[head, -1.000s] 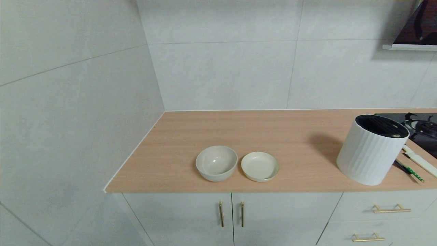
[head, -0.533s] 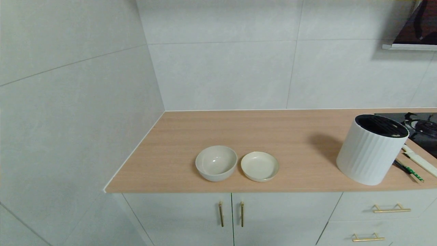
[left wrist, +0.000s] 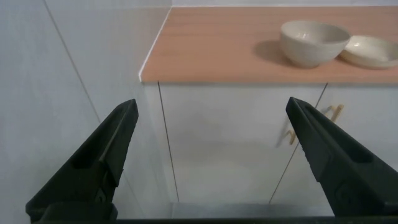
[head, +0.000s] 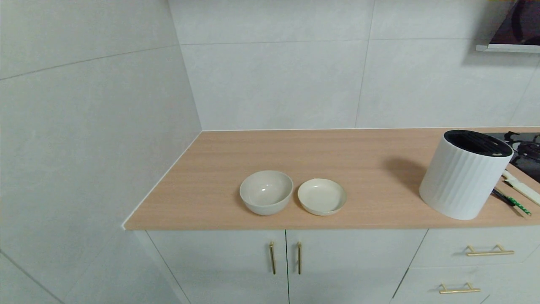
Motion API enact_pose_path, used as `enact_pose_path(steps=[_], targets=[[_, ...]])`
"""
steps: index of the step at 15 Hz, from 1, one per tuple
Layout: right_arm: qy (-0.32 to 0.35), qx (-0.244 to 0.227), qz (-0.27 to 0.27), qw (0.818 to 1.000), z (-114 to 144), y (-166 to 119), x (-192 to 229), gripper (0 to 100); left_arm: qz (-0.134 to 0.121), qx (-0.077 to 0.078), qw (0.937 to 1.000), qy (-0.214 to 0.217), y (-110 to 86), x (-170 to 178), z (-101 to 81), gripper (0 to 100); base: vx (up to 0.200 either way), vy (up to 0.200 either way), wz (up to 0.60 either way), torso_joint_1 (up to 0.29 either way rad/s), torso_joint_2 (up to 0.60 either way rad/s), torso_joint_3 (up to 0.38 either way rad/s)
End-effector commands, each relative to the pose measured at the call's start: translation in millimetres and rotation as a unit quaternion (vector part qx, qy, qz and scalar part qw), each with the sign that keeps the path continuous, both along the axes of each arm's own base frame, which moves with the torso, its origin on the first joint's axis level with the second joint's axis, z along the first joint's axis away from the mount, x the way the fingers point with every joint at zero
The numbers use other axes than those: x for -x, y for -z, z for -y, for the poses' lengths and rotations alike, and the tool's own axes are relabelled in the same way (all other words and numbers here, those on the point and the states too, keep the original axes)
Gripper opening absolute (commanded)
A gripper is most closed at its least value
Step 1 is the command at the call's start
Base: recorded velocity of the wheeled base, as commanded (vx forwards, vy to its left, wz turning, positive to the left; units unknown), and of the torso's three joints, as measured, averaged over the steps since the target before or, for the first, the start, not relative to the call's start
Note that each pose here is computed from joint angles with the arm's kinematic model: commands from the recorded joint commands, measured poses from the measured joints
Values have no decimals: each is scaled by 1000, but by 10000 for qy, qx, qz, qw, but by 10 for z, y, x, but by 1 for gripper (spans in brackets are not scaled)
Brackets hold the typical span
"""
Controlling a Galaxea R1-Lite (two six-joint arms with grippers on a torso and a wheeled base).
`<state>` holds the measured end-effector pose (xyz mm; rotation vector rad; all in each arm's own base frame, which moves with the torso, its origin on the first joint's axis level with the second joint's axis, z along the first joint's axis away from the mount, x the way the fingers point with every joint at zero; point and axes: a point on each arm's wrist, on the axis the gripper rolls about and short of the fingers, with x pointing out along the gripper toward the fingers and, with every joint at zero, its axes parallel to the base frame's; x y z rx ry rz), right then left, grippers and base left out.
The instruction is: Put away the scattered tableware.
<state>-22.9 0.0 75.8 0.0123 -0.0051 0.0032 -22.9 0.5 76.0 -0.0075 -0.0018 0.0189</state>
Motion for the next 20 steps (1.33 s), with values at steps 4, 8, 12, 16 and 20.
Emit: enact_pose_path(steps=[4,8,12,16,20], targets=[[-7,0,-3,10000,0,-1,-1,100,-1,1,10000,-5,0,0,0,100,0,0,0,-249,549,297],[1,0,-3,10000,0,-1,-1,100,-1,1,10000,-5,0,0,0,100,0,0,0,-232,531,293],[1,0,-3,10000,0,-1,-1,100,-1,1,10000,-5,0,0,0,100,0,0,0,-217,507,293],[1,0,-3,10000,0,-1,-1,100,-1,1,10000,-5,0,0,0,100,0,0,0,-196,484,284],[1,0,-3,10000,0,-1,-1,100,-1,1,10000,-5,0,0,0,100,0,0,0,-177,469,297]])
